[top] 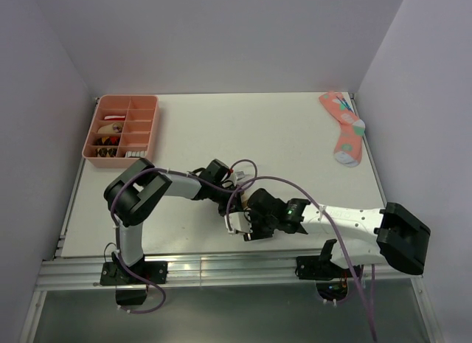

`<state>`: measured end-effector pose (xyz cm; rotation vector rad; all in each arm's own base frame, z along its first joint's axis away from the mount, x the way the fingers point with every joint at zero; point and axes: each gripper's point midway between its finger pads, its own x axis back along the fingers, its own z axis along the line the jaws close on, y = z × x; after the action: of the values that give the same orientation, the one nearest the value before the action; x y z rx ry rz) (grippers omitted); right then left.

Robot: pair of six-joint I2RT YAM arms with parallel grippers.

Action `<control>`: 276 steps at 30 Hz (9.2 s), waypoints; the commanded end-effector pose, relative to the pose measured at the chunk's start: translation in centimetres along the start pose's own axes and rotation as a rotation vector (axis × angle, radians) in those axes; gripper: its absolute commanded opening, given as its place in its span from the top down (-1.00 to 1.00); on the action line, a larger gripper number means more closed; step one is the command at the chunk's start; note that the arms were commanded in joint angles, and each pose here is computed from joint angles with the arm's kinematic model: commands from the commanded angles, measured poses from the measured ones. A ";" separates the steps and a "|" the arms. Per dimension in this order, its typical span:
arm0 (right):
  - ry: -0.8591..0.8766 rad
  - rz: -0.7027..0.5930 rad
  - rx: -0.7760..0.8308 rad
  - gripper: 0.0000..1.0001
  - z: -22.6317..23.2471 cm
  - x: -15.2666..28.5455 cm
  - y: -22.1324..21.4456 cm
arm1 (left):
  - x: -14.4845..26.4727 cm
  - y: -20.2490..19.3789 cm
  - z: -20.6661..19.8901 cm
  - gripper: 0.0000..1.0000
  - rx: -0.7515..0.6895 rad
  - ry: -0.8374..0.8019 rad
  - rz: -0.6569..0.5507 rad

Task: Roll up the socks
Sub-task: Roll the sock at the center of the board.

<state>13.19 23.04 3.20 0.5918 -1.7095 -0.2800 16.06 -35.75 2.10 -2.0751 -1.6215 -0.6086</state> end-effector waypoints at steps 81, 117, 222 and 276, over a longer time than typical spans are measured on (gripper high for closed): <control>0.893 0.257 -0.795 0.56 -1.7 -3.9 -0.3 | 4.9 -0.7 -4.0 0.05 -0.788 0.104 -0.864; 0.873 0.248 -0.852 0.54 -2.0 -3.2 -1.6 | 1.0 -2.0 1.2 0.42 -0.712 0.132 -0.662; 0.150 -0.003 -0.004 0.60 2.6 -1.3 -0.5 | 0.8 -0.3 5.0 0.81 -0.073 0.024 -0.364; 0.393 0.070 -0.058 0.64 4.1 -0.7 0.7 | 5.4 7.4 5.6 0.99 -0.052 0.252 -0.675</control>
<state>12.78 25.51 2.44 0.5790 -1.5452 -0.2263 24.52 -31.48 2.07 -1.4163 -2.2331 -1.0201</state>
